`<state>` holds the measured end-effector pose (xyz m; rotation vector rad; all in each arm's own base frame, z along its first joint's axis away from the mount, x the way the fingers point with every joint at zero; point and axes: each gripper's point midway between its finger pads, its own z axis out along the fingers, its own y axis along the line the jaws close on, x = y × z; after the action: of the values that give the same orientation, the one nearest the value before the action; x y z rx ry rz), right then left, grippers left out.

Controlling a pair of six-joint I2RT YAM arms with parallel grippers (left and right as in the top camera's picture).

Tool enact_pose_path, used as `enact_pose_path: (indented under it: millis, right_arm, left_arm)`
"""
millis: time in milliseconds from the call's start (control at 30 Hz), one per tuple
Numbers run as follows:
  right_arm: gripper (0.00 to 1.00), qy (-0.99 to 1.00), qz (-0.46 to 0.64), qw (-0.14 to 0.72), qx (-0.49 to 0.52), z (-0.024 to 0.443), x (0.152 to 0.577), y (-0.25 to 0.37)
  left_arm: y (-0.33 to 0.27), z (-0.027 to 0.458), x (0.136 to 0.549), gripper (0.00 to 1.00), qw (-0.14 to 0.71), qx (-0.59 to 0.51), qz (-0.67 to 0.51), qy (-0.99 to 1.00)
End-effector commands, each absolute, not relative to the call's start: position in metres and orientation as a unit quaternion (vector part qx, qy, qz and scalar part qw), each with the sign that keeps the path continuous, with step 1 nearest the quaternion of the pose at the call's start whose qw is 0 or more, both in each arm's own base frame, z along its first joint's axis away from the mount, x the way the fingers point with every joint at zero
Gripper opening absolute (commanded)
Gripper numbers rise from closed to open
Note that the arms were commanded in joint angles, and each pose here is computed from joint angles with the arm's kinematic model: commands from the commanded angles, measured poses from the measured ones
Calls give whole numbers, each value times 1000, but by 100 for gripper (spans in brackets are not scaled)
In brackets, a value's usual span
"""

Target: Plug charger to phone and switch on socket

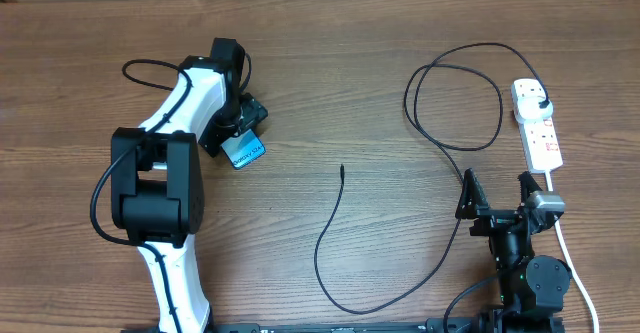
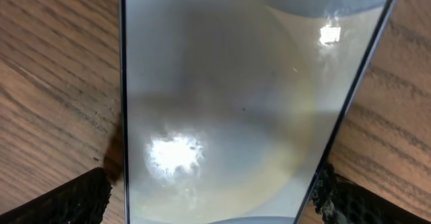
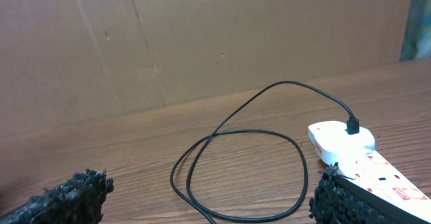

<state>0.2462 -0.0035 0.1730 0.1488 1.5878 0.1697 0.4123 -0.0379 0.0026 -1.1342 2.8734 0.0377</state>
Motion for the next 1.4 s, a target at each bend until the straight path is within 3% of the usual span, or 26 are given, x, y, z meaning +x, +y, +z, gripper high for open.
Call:
enact_pose_path:
  millis: [0, 500, 1367]
  right_arm:
    - [100, 711, 75, 696, 65, 171, 246, -3]
    - [100, 711, 75, 696, 65, 171, 246, -3]
    - [100, 711, 75, 696, 65, 171, 246, -3]
  left_arm:
    - [-23, 10, 413, 100, 28, -391, -1, 920]
    - [-33, 10, 412, 100, 6, -391, -47, 919]
    - [-24, 10, 404, 98, 0, -424, -15, 905]
